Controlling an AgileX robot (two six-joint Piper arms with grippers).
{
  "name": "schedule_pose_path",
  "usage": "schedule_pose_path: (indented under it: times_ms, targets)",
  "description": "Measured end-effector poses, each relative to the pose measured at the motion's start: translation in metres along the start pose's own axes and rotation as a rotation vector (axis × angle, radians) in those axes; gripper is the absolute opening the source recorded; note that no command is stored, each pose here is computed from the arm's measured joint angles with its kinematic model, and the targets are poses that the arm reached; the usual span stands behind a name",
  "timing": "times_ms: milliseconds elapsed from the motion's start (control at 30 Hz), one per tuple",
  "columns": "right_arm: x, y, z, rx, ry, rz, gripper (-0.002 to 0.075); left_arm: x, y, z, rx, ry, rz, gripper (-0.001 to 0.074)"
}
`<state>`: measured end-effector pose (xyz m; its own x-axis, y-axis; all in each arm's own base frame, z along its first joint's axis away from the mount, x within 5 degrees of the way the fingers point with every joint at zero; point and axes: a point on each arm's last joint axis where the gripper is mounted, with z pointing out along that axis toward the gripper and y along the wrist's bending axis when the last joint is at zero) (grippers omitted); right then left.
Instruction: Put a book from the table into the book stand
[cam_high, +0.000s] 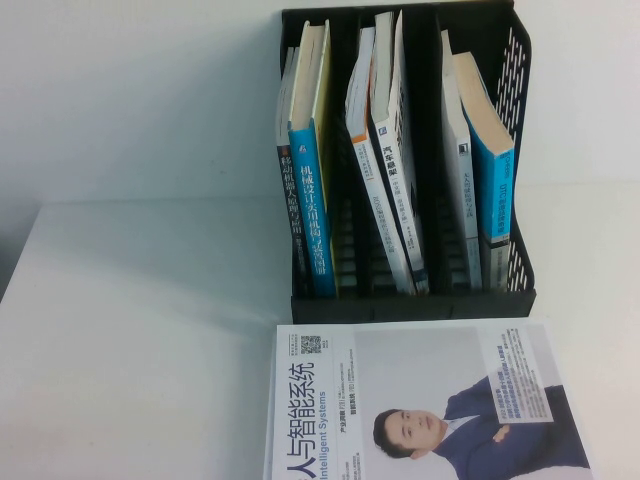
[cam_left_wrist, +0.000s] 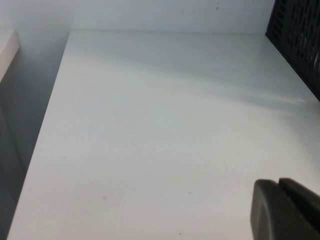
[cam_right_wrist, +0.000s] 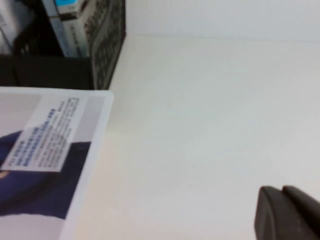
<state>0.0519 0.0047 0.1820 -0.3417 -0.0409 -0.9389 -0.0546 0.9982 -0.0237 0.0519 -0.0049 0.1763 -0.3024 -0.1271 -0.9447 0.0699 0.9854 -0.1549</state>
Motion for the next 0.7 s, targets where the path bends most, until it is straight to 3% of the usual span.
schedule_pose_path:
  times_ms: [200, 700]
  targets:
    - [0.0116, -0.004, 0.003, 0.074, -0.006, -0.004, -0.0003, 0.0003, 0.0, 0.0002, 0.001, -0.001, -0.001, -0.0004]
    - [0.0116, -0.0042, 0.003, 0.078, -0.005, -0.016, -0.0003, 0.0001, -0.0001, 0.0, 0.002, -0.004, 0.001, -0.0004]
